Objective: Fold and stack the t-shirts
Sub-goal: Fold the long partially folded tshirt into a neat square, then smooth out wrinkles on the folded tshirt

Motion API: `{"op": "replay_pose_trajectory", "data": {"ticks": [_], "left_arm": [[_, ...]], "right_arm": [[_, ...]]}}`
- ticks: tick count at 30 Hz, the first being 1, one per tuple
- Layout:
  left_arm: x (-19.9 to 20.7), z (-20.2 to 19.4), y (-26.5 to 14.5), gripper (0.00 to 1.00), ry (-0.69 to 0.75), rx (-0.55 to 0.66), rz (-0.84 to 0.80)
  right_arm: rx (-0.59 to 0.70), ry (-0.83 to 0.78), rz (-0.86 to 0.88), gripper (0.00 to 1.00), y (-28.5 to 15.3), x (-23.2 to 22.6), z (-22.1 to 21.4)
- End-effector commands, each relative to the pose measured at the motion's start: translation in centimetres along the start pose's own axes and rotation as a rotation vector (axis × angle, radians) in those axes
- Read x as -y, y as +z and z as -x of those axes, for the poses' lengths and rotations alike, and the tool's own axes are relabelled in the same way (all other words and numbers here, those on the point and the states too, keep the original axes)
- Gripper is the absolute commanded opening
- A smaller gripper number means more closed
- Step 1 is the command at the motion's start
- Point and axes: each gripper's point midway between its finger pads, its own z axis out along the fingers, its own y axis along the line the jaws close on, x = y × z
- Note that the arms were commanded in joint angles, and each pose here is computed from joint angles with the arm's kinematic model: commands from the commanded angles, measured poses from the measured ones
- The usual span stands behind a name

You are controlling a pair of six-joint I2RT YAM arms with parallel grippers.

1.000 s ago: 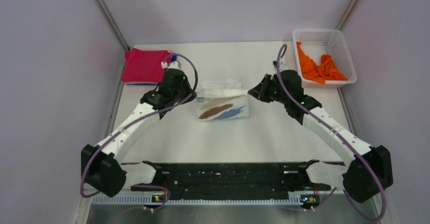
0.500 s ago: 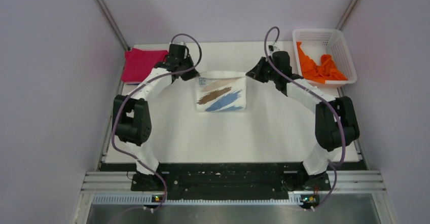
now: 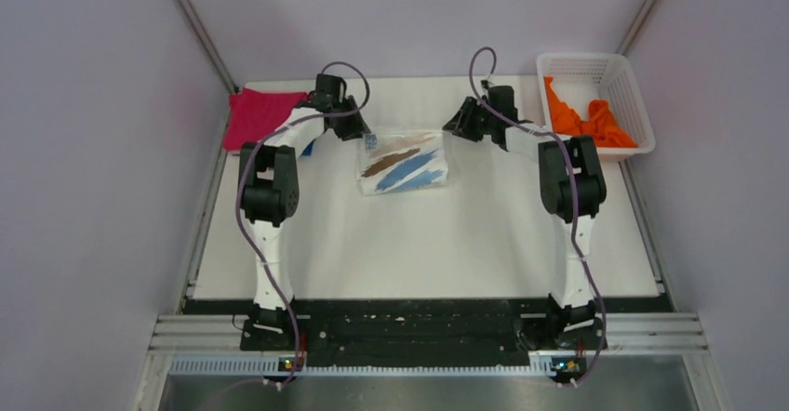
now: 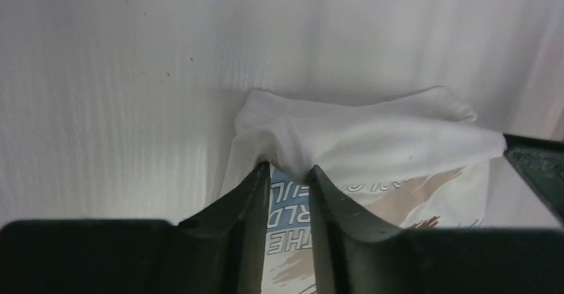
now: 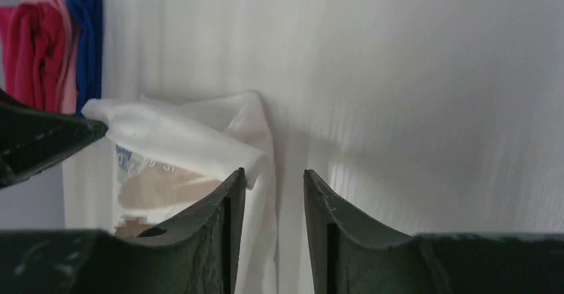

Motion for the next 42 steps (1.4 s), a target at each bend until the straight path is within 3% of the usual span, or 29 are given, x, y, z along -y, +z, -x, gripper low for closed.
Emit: {"op": "replay_pose_trajectory", "data": {"ticks": [1,3,4,8,10,12,18,24,30,37,42], "left_arm": [[0.5,4.1,-0.7,0.49,-0.013,0.073,-0.016],[1.3,5.0,-1.5,0.68,-0.017,0.102,-0.035],[1.9,5.4,-2.1,0.76,-0.019,0.115,-0.05],[4.4,5.9,-5.6,0.84,-0.017,0.147,-0.119],[5.1,5.1,-7.1,0.98,-0.01,0.156,-0.136],[5.9,3.8,-8.3,0.99,0.005,0.157,-0.165],[8.6,-1.8,-8.8,0.99,-0.011,0.065,-0.313],[8.6,-5.6,-6.0,0.99,-0.071,-0.034,-0.336],[6.6,-7.8,-3.2,0.99,-0.118,-0.098,-0.299],[3.2,-9.1,-2.0,0.99,-0.129,-0.116,-0.193],[3.2,-8.3,-2.8,0.99,-0.11,-0.099,-0.197]], "right_arm": [[0.037,-0.05,-0.018,0.56,1.0,0.9,3.5],[0.032,-0.058,-0.059,0.77,0.9,1.2,4.0],[0.032,-0.062,-0.072,0.8,0.6,1.1,4.3],[0.057,-0.08,-0.057,0.87,-2.4,-1.2,5.1],[0.061,-0.091,-0.026,0.98,-4.2,-2.7,4.3],[0.057,-0.102,0.046,0.99,-6.3,-5.0,2.8],[-0.005,-0.042,0.485,0.99,-10.9,-14.0,-3.1],[-0.118,0.065,0.657,0.99,-9.2,-16.3,-7.5],[-0.194,0.171,0.554,0.99,-6.3,-11.4,-11.5],[-0.221,0.22,0.286,0.99,-5.1,-3.3,-15.6],[-0.21,0.199,0.27,0.99,-5.1,-3.0,-15.5]]}}
